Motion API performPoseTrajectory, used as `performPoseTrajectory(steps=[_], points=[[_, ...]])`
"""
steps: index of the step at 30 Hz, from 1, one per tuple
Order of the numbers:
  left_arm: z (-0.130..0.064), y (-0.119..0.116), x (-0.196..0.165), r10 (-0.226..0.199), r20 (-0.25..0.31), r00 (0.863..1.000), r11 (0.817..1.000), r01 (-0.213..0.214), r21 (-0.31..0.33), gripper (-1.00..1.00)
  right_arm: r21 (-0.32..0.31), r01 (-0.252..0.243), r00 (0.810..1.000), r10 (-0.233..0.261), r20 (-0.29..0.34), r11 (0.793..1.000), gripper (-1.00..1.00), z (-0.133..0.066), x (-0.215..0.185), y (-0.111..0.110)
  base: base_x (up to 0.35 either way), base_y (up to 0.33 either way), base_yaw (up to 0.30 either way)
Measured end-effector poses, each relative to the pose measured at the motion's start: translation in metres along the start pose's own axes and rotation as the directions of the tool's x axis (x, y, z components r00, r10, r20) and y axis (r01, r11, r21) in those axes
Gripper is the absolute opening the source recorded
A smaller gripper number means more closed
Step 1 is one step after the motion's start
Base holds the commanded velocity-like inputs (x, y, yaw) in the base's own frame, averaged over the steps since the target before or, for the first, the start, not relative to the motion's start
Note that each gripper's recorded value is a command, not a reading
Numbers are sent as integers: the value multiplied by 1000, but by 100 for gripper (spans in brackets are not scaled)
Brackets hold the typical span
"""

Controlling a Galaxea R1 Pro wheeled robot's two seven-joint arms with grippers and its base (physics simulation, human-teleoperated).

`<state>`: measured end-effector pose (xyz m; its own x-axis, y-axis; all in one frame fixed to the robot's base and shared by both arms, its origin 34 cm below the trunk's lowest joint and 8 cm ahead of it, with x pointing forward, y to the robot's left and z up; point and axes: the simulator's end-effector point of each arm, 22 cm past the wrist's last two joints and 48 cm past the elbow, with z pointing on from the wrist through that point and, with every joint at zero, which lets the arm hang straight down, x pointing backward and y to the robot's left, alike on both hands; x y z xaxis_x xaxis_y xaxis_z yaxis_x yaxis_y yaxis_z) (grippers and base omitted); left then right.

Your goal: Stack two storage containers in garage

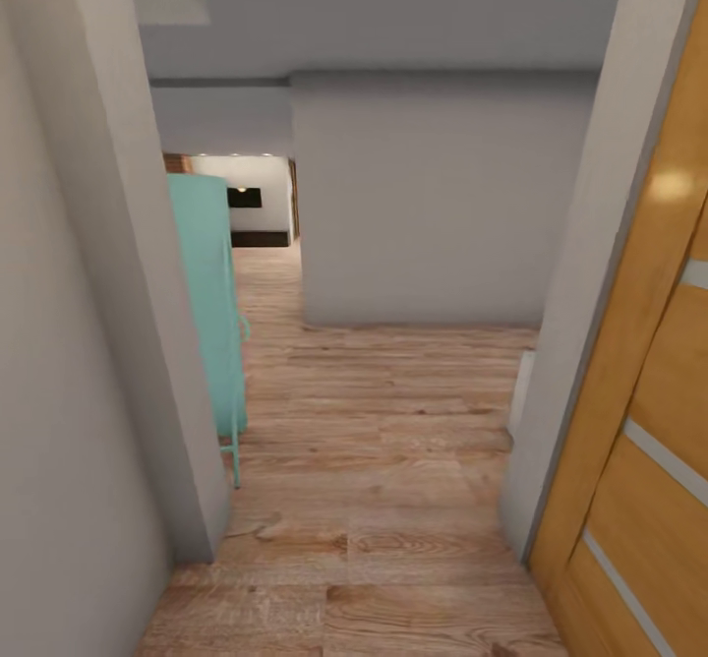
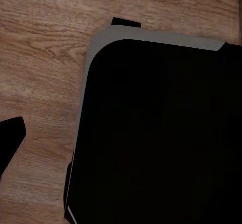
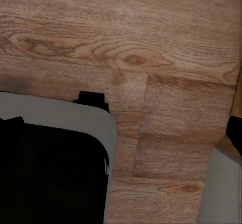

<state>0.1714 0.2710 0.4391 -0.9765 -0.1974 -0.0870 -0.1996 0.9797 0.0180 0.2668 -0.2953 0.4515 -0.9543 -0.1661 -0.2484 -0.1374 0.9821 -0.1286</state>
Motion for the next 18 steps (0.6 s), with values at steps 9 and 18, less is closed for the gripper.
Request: performPoseTrajectory(steps=[9,18], points=[[0,0,0,0,1,1000,1000,0,0,100,-3,23,1000,-23,2,1000,100,0,0,1,323,0,0],[0,0,0,0,2,1000,1000,0,0,100,-4,22,1000,-22,4,1000,100,0,-1,1,323,0,0]])
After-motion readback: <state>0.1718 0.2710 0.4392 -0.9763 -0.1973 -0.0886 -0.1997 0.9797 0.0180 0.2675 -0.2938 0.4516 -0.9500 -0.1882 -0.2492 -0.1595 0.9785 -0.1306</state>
